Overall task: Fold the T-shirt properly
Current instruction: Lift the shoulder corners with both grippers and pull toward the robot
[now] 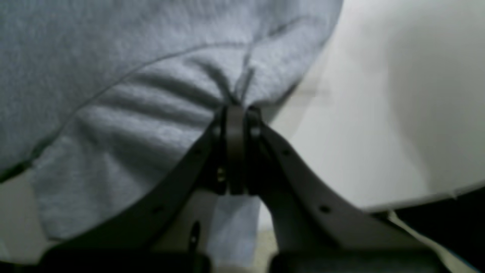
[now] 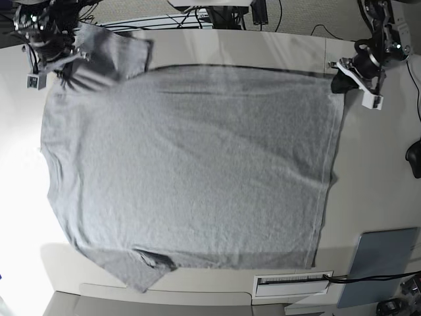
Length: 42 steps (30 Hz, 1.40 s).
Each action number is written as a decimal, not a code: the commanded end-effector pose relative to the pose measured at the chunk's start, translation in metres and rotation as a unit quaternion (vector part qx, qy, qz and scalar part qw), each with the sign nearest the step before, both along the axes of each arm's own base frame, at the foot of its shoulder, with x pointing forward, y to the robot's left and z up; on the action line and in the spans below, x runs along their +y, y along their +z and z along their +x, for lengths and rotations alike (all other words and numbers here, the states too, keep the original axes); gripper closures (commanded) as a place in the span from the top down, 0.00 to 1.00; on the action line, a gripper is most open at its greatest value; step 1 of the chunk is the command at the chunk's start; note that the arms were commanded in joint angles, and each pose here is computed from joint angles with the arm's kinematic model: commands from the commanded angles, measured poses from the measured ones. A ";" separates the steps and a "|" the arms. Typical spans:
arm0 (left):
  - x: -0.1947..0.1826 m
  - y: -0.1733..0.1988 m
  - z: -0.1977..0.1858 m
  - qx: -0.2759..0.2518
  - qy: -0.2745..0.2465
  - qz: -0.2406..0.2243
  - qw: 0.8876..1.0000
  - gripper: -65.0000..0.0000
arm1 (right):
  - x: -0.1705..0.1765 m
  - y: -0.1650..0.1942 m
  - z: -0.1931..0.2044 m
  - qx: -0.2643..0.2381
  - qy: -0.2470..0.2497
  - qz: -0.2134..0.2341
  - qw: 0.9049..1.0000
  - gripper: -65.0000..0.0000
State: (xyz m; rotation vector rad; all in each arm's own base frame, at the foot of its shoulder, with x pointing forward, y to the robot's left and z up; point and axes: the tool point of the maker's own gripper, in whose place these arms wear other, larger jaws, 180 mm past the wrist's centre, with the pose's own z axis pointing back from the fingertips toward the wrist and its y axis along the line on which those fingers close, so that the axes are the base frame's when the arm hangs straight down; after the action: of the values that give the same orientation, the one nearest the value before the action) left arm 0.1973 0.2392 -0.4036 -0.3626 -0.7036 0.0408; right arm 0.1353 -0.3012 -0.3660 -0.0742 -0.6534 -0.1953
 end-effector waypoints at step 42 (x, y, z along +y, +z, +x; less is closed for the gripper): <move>0.002 0.060 0.020 -0.106 0.005 -0.010 0.994 0.00 | -0.026 0.076 0.033 -0.093 0.044 -0.164 0.981 0.00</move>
State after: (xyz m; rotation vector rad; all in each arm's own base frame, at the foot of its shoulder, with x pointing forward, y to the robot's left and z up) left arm 0.2114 0.2359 -0.3544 -0.3971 -0.8760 0.0277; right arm 0.1630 -0.3221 -0.3034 -0.3143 -0.8265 -0.0182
